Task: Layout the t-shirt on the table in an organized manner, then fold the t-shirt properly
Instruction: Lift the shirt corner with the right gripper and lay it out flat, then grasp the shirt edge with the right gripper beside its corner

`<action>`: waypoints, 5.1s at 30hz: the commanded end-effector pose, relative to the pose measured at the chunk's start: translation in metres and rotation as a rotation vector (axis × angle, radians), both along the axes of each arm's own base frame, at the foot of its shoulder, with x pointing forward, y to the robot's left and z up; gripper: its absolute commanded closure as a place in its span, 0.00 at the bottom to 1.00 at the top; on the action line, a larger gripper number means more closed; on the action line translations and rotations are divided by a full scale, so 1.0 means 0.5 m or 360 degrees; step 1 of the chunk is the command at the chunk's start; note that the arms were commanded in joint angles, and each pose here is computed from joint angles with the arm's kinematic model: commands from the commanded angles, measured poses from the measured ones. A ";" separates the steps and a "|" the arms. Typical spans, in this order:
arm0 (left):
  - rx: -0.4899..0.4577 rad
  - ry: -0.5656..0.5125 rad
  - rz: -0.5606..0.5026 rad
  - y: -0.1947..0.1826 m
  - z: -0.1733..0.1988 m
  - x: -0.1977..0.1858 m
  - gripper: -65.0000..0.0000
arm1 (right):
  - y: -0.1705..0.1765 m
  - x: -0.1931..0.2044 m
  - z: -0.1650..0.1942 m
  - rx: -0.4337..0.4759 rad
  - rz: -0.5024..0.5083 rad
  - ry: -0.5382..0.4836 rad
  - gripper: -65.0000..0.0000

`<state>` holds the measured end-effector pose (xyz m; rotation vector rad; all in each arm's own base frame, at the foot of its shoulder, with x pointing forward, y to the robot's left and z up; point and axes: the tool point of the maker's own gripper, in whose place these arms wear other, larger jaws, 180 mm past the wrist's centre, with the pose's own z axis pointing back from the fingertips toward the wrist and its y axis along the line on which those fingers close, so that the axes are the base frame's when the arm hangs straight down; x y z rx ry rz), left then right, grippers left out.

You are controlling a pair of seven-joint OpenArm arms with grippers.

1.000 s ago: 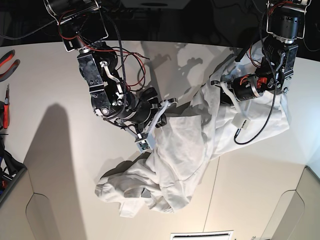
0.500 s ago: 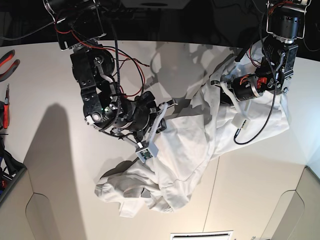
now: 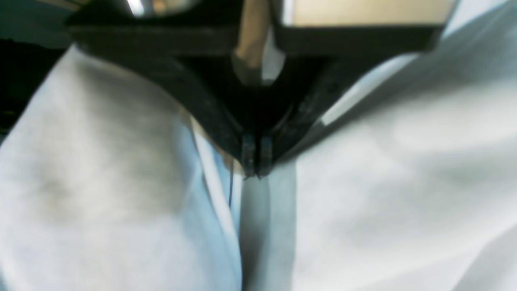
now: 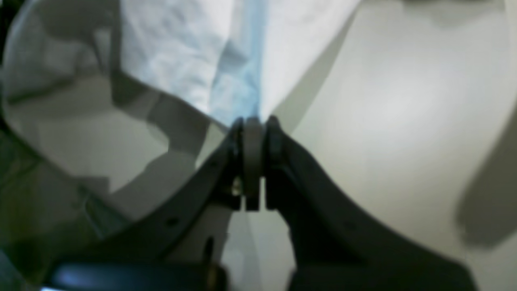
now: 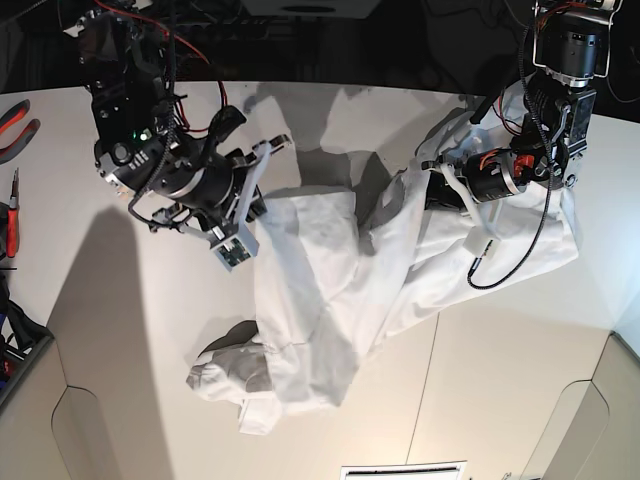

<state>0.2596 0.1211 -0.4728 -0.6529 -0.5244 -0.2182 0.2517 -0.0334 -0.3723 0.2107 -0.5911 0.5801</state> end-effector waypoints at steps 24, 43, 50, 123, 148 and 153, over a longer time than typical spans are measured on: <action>0.0097 0.0049 -0.0037 0.017 -0.014 -0.011 1.00 | -0.128 -0.248 0.049 -0.0304 0.0016 0.0091 1.00; 0.0098 0.0050 -0.0039 0.018 -0.014 -0.011 1.00 | -0.205 -0.373 0.010 -0.0515 -0.0065 0.0399 1.00; 0.0098 0.0051 -0.0038 0.018 -0.014 -0.011 1.00 | -0.206 -0.366 0.011 -0.0521 -0.0067 0.0374 1.00; 0.0090 0.0032 -0.0027 0.017 -0.012 -0.007 1.00 | -0.276 0.013 -0.163 -0.0445 -0.0404 0.0294 1.00; 0.0061 0.0017 0.0000 0.018 -0.004 0.001 1.00 | -0.473 -0.047 -0.084 -0.0793 -0.0775 0.0225 1.00; -0.0025 -0.0227 0.0105 0.033 0.091 0.069 1.00 | -0.443 -0.006 -0.026 -0.0612 -0.0766 0.0054 1.00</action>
